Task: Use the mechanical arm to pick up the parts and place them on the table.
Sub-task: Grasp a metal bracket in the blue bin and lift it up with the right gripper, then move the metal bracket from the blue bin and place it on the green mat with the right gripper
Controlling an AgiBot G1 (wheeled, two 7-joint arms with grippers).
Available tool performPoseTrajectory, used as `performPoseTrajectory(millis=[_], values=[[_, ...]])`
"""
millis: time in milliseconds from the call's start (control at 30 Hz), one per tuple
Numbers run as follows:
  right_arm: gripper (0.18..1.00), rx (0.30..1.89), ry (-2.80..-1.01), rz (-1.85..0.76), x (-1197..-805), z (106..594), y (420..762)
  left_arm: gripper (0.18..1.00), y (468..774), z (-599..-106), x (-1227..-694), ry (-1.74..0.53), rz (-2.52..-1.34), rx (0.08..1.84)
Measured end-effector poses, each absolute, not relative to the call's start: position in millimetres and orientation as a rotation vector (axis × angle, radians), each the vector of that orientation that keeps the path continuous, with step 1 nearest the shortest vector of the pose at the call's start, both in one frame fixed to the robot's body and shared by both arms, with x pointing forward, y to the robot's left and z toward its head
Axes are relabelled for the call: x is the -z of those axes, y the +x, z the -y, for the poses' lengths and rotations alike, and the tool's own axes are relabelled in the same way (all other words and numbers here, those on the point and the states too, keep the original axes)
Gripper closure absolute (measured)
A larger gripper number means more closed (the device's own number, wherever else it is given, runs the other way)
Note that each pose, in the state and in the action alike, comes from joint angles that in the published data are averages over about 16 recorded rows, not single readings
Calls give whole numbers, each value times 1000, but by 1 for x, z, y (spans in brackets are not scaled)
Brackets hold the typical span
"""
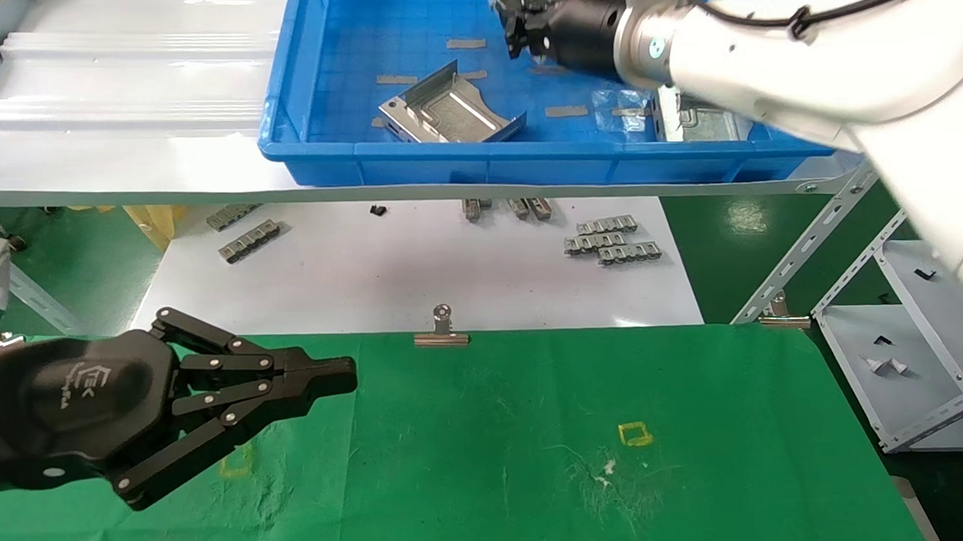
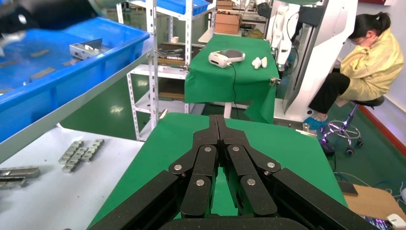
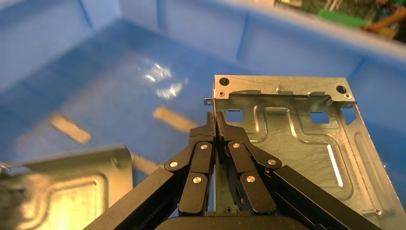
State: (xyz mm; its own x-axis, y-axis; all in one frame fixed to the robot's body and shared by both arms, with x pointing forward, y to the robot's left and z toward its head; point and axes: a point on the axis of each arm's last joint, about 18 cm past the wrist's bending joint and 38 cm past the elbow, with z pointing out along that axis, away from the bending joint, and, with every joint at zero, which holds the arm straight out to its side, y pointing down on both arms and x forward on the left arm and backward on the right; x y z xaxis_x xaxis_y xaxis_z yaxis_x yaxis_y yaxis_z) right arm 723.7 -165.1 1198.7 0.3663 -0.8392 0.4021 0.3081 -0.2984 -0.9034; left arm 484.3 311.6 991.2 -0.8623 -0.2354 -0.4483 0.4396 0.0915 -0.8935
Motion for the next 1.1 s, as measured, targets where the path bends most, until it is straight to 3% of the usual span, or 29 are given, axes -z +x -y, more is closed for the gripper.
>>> performPoseTrajectory(millis=[267, 533, 800, 1100], values=[[986, 1171, -1494, -354, -1214, 191, 689, 992, 484, -312, -991, 200, -1889, 1822], [986, 1092, -1578, -82, -1199, 229, 634, 970, 484, -312, -991, 200, -1889, 1822], [986, 1012, -1701, 186, -1154, 269, 580, 906, 484, -312, -991, 200, -1889, 1822], [986, 902, -1921, 403, -1070, 310, 546, 744, 484, -312, -991, 200, -1889, 1822]])
